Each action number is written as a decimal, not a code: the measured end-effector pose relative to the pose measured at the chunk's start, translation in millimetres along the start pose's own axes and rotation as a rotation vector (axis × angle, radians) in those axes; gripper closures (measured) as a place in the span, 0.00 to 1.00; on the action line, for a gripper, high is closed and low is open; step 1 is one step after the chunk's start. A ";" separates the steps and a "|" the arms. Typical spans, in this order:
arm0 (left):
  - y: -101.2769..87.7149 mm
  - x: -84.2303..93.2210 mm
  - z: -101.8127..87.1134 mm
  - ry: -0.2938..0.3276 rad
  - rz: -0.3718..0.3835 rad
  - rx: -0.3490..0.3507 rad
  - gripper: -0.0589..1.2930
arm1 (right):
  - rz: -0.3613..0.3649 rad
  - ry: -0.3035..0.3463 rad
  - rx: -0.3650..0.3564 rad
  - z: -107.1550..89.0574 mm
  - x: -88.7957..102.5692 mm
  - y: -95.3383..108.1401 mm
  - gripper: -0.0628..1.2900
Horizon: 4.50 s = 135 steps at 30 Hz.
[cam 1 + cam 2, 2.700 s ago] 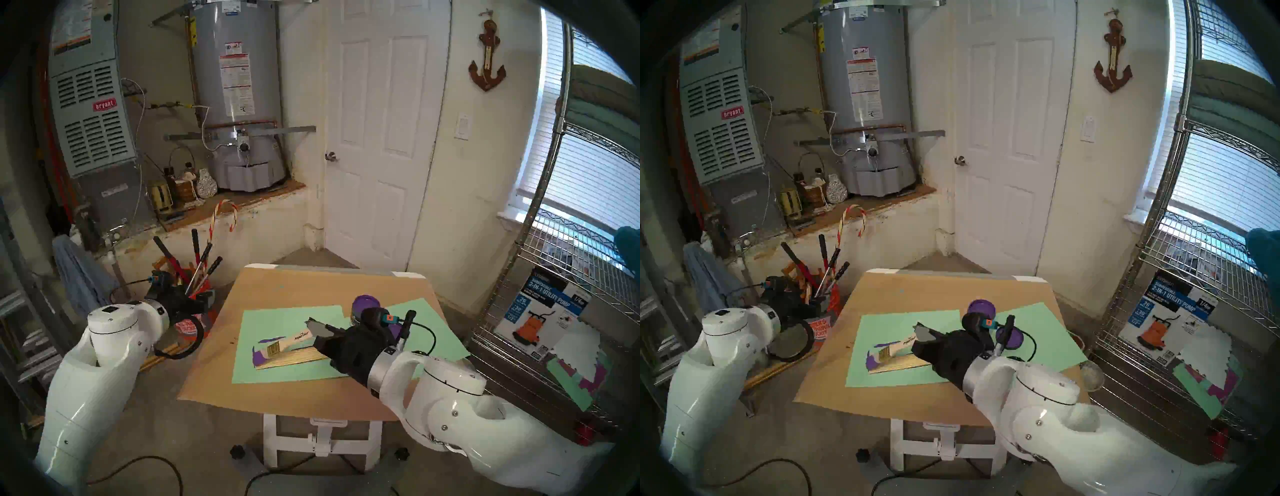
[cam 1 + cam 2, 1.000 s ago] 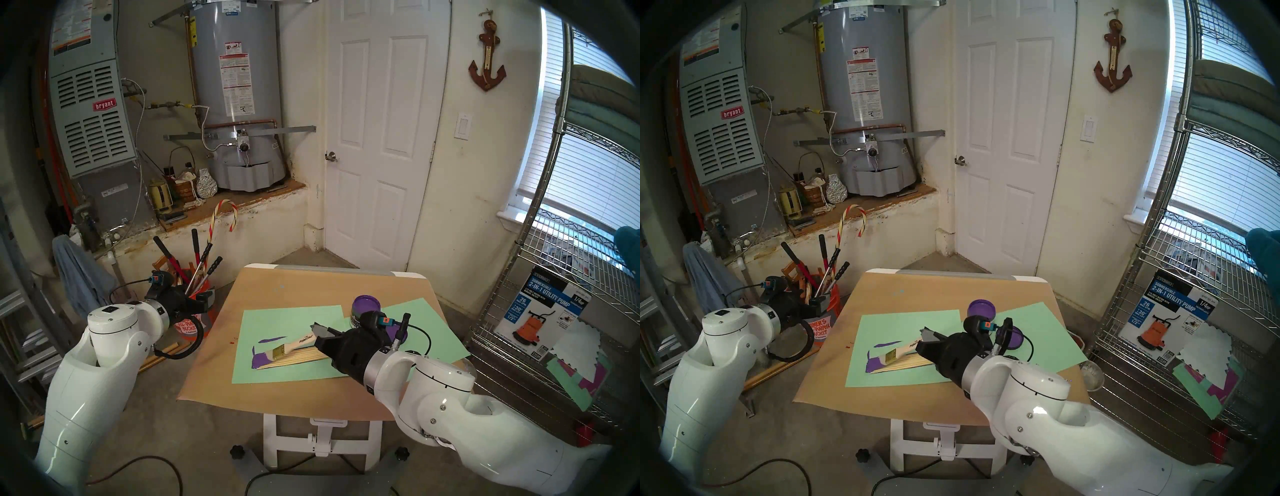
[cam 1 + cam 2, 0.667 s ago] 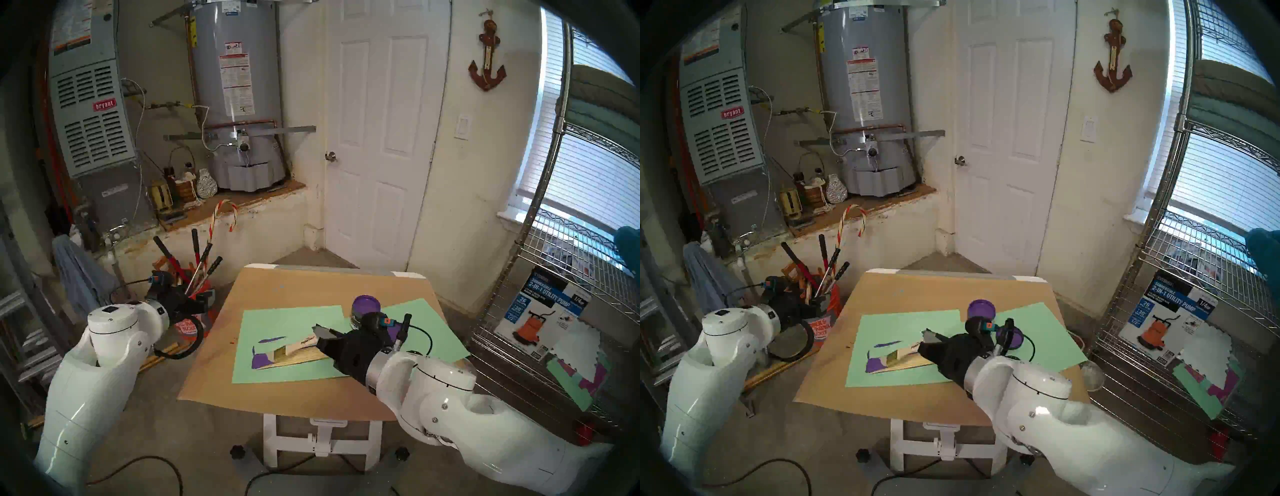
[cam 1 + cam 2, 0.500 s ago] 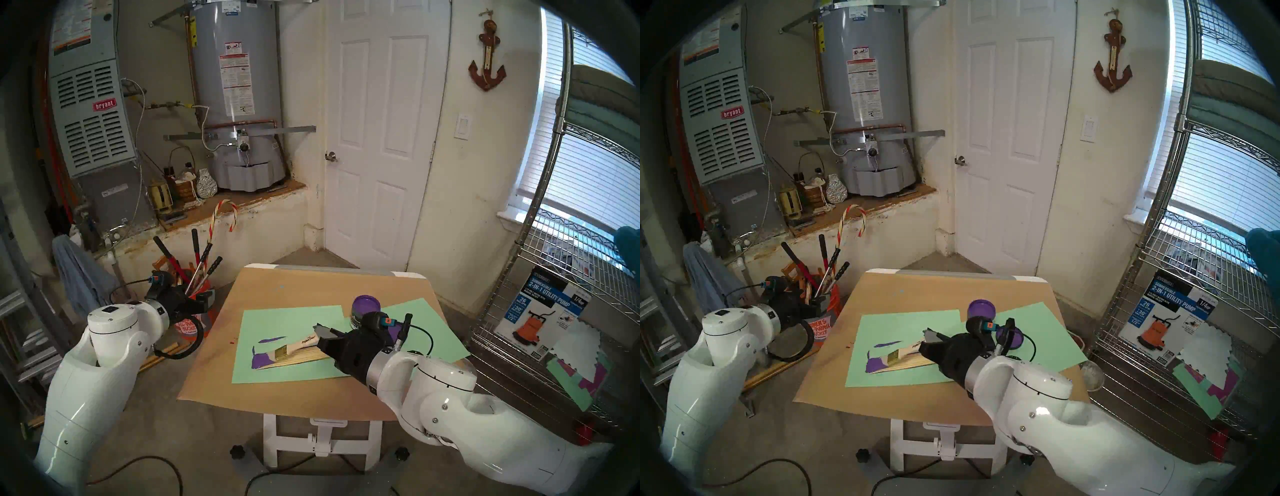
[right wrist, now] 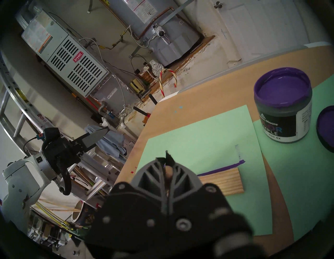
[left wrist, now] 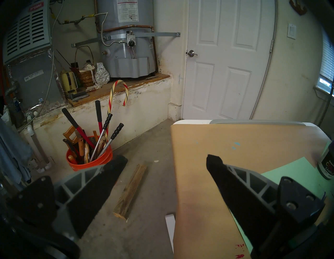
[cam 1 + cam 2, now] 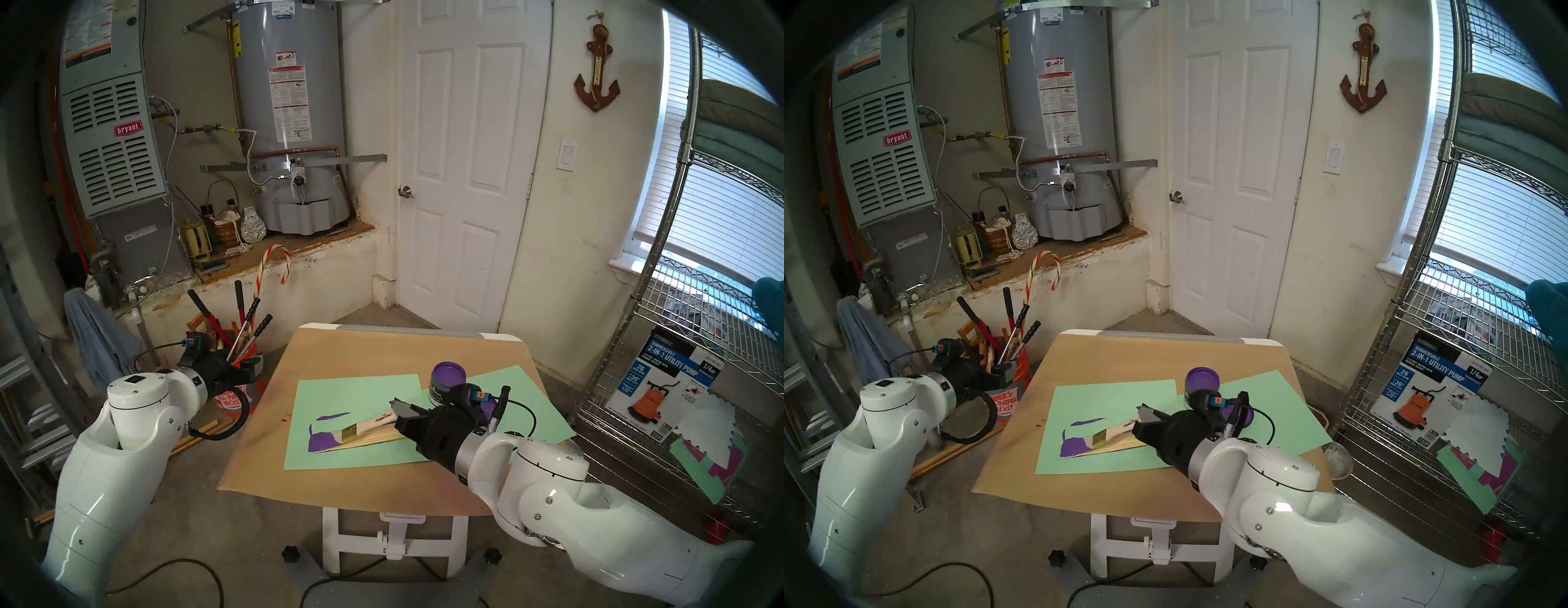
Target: Pick up brush, dip the brush into paint, and paint the wood
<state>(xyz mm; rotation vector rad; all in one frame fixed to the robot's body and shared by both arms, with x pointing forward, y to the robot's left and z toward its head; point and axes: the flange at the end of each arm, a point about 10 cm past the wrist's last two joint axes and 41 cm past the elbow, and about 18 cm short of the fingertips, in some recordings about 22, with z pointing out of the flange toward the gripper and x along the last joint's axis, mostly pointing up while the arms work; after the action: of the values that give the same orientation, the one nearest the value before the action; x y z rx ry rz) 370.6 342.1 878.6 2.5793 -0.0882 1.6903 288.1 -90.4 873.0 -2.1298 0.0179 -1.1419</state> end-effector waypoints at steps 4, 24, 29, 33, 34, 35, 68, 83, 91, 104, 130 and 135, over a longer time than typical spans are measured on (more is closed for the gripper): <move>0.0 0.0 0.0 0.000 0.000 0.000 0.03 | -0.004 0.001 -0.005 -2.1 0.0 2.7 0.97; -0.1 0.1 0.0 0.000 0.000 0.000 0.03 | -0.032 0.013 -0.039 -11.3 1.7 16.1 0.97; 0.0 0.0 0.0 0.000 0.000 0.000 0.03 | -0.041 0.018 -0.046 -12.8 3.3 18.7 0.97; 0.0 0.0 0.0 0.000 0.000 0.000 0.03 | -0.050 0.023 -0.051 -13.4 4.6 20.3 0.97; 0.0 0.0 0.0 0.000 0.000 0.000 0.03 | -0.052 0.024 -0.052 -13.6 5.1 20.8 0.97; 0.0 0.0 0.0 0.000 0.000 0.000 0.03 | -0.054 0.026 -0.053 -13.7 5.6 21.2 0.97; 0.0 0.0 0.0 0.000 0.000 0.000 0.03 | -0.084 0.033 -0.085 -27.5 15.0 39.9 0.97; 0.0 0.0 0.0 0.000 0.000 0.000 0.03 | -0.104 0.039 -0.099 -33.3 17.3 48.9 0.97; 0.0 0.0 0.0 0.000 0.000 0.000 0.03 | -0.112 0.042 -0.106 -35.8 18.9 53.2 0.97; 0.0 0.0 0.0 0.000 0.000 0.000 0.03 | -0.141 0.050 -0.123 -41.7 24.2 60.9 0.97; 0.0 0.0 0.0 0.000 0.000 0.000 0.03 | -0.152 0.053 -0.178 -49.4 35.7 77.9 0.97; 0.0 0.0 0.0 0.000 0.000 0.000 0.03 | -0.148 0.051 -0.185 -50.2 37.9 81.8 0.97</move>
<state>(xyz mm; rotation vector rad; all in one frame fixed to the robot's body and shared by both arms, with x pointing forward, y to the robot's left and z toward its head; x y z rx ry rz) 370.6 342.1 878.6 2.5793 -0.0881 1.6904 299.1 -192.9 870.1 -2.2951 -0.0115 -1.3259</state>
